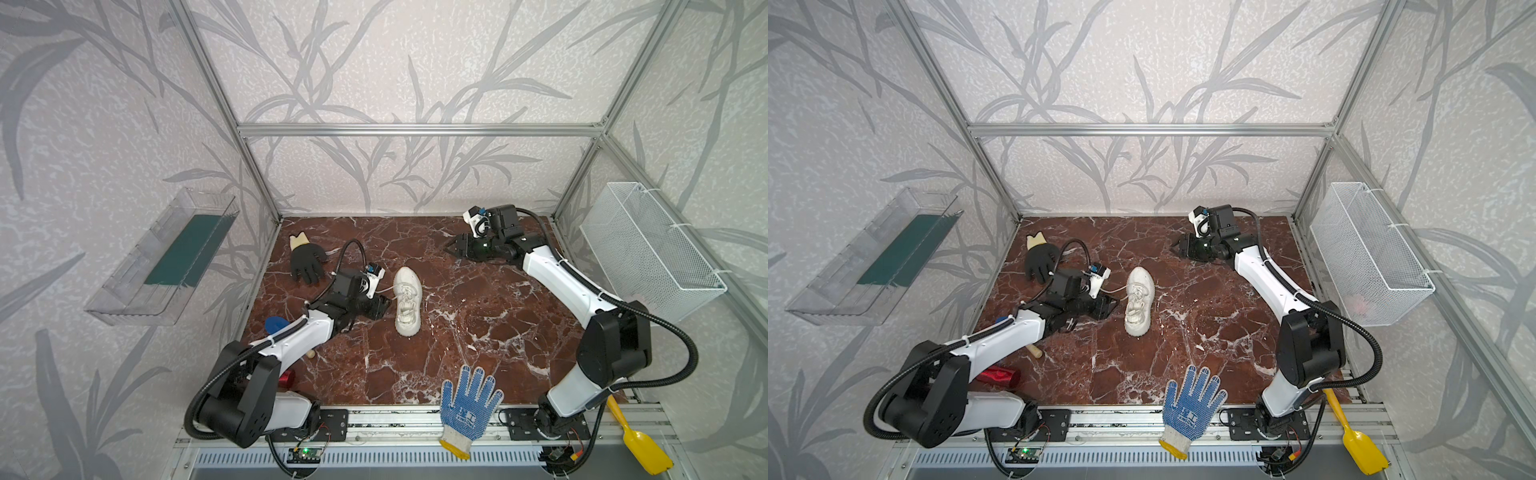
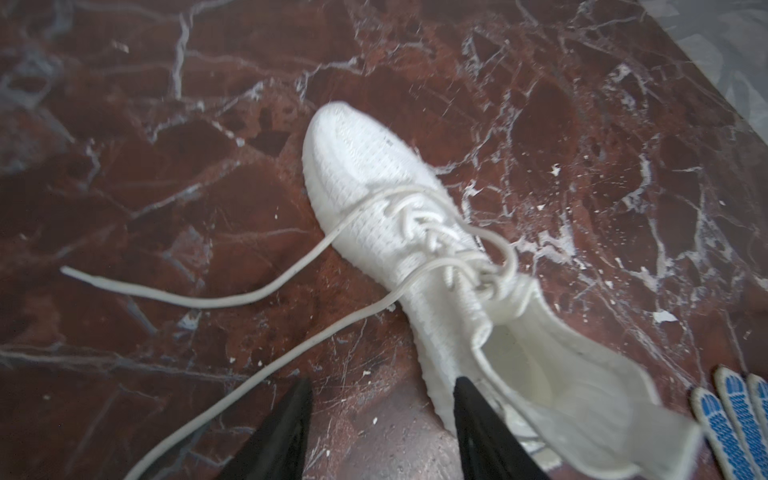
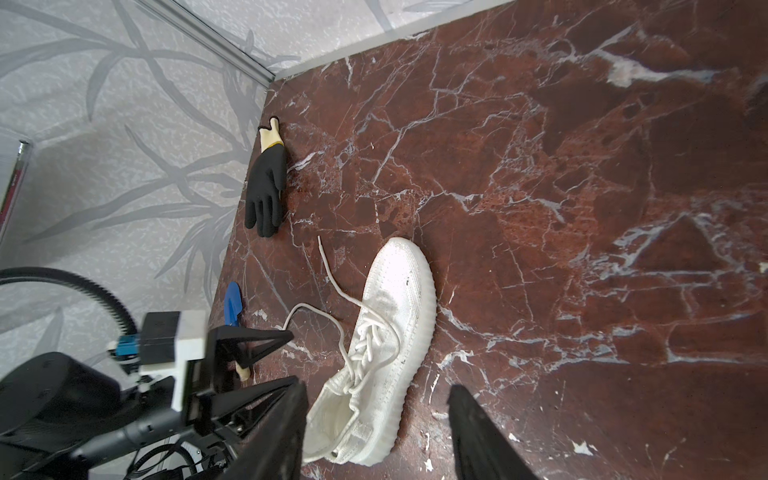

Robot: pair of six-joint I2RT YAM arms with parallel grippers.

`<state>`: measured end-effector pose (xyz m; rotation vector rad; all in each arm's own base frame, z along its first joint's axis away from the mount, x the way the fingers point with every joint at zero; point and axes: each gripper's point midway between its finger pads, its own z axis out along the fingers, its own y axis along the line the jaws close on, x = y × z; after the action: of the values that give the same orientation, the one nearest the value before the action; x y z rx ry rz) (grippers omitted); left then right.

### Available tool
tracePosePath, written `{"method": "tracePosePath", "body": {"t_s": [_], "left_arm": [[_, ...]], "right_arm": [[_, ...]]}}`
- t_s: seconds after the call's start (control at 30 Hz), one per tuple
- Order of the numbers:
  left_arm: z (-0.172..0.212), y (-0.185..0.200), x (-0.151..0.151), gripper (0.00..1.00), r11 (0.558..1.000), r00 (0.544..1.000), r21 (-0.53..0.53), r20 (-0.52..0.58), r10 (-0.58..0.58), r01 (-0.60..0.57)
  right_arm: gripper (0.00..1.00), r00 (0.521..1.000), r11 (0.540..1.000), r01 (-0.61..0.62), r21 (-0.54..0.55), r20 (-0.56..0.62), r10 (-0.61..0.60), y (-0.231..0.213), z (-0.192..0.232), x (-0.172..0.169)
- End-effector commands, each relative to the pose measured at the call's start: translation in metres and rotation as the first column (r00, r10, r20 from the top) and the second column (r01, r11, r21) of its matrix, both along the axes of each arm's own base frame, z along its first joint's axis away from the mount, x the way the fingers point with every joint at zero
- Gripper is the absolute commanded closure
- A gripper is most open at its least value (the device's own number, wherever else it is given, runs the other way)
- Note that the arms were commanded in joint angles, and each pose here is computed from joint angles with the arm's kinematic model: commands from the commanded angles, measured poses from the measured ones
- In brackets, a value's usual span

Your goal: Tie the shoes

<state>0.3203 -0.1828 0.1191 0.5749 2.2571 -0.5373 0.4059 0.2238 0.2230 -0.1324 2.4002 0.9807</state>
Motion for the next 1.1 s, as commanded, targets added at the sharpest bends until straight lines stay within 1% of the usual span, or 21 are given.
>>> {"method": "tracePosePath", "body": {"t_s": [0.0, 0.1, 0.17, 0.27, 0.33, 0.4, 0.43, 0.53, 0.67, 0.73, 0.9, 1.0, 1.07], "left_arm": [[0.013, 0.016, -0.018, 0.43, 0.981, 0.995, 0.169, -0.009, -0.097, 0.097], [0.005, 0.021, -0.03, 0.44, 0.922, 0.967, 0.298, -0.025, -0.253, 0.248], [-0.008, 0.023, -0.037, 0.46, 0.865, 0.935, 0.363, -0.056, -0.351, 0.347], [-0.025, 0.028, -0.034, 0.48, 0.81, 0.911, 0.438, -0.055, -0.409, 0.391], [-0.031, 0.026, -0.029, 0.5, 0.79, 0.895, 0.458, -0.029, -0.446, 0.408], [-0.035, 0.021, -0.028, 0.51, 0.77, 0.869, 0.462, -0.003, -0.495, 0.44], [-0.037, 0.02, -0.026, 0.51, 0.763, 0.86, 0.464, 0.005, -0.511, 0.45], [-0.04, 0.019, -0.019, 0.52, 0.76, 0.849, 0.447, 0.001, -0.528, 0.472], [-0.044, 0.018, -0.012, 0.54, 0.761, 0.834, 0.379, -0.057, -0.549, 0.526], [-0.045, 0.016, -0.007, 0.55, 0.758, 0.829, 0.366, -0.075, -0.555, 0.54], [-0.05, 0.005, 0.0, 0.53, 0.731, 0.791, 0.334, -0.084, -0.606, 0.595], [-0.057, 0.002, 0.004, 0.53, 0.719, 0.777, 0.316, -0.119, -0.618, 0.62], [-0.06, 0.002, 0.008, 0.54, 0.714, 0.776, 0.319, -0.139, -0.615, 0.623]], "right_arm": [[0.45, 0.999, 0.999, -0.03, 0.027, 0.04, 0.029, -0.003, 0.013, -0.009], [0.45, 0.999, 0.999, -0.025, 0.03, 0.03, 0.024, -0.008, 0.009, -0.01], [0.45, 0.999, 0.999, -0.021, 0.029, 0.025, 0.021, -0.012, 0.005, -0.012], [0.45, 1.0, 0.999, -0.02, 0.028, 0.015, 0.02, -0.017, 0.001, -0.013], [0.45, 1.0, 1.0, -0.021, 0.02, 0.009, 0.021, -0.021, -0.002, -0.014], [0.45, 1.0, 1.0, -0.021, 0.007, 0.003, 0.021, -0.025, -0.005, -0.016], [0.45, 1.0, 1.0, -0.018, 0.002, -0.001, 0.018, -0.028, -0.006, -0.016], [0.45, 1.0, 1.0, -0.007, -0.005, -0.01, 0.007, -0.037, -0.01, -0.017], [0.45, 1.0, 1.0, 0.007, -0.01, -0.027, -0.008, -0.045, -0.016, -0.015], [0.45, 0.999, 1.0, 0.009, -0.013, -0.033, -0.009, -0.047, -0.018, -0.014], [0.45, 0.999, 1.0, 0.005, -0.024, -0.048, -0.006, -0.05, -0.024, -0.01], [0.45, 0.998, 1.0, 0.001, -0.024, -0.061, -0.002, -0.05, -0.026, -0.007], [0.45, 0.998, 1.0, 0.0, -0.023, -0.064, -0.002, -0.05, -0.026, -0.004]]}}
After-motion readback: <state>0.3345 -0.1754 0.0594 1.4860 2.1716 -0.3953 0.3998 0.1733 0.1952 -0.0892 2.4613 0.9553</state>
